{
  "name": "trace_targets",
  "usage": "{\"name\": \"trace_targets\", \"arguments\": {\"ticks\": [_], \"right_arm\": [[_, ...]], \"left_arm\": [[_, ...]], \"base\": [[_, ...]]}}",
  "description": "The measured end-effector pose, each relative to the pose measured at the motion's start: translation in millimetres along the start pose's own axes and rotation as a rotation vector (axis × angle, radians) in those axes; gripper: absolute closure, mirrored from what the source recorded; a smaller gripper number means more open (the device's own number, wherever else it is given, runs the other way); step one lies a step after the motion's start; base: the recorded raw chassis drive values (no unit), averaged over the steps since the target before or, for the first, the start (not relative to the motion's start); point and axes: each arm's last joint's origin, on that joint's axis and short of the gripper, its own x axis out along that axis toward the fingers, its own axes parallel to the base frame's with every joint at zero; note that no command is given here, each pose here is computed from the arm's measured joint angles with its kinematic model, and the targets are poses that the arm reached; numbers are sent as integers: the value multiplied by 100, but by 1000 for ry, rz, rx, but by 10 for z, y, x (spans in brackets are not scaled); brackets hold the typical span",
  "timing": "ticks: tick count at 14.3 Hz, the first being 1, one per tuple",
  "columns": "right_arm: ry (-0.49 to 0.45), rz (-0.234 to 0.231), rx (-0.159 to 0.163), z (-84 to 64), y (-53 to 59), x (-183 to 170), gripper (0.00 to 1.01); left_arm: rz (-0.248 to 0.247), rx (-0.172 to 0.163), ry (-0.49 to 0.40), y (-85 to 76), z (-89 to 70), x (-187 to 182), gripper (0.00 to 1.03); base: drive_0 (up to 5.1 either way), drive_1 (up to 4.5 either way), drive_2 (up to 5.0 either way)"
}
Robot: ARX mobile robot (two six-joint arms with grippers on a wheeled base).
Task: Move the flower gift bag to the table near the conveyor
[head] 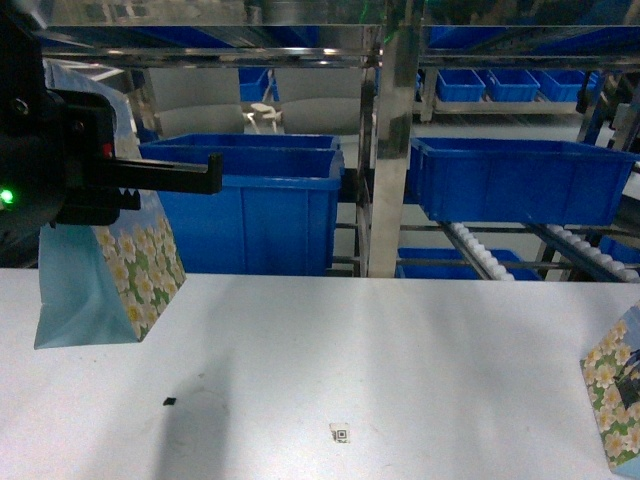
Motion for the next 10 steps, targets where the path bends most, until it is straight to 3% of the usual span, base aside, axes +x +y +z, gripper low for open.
{"name": "trace_targets", "arguments": {"ticks": [3,7,10], "right_arm": [[0,0,0,0,0,0,3],[0,0,0,0,0,1,3],[0,0,0,0,0,1,3]], "left_arm": [[38,-21,12,32,-120,206,101],[108,-53,22,242,-275,480,101],[107,-63,27,337,-384,606,101]], "base": [[0,0,0],[0,0,0],[0,0,0]]}}
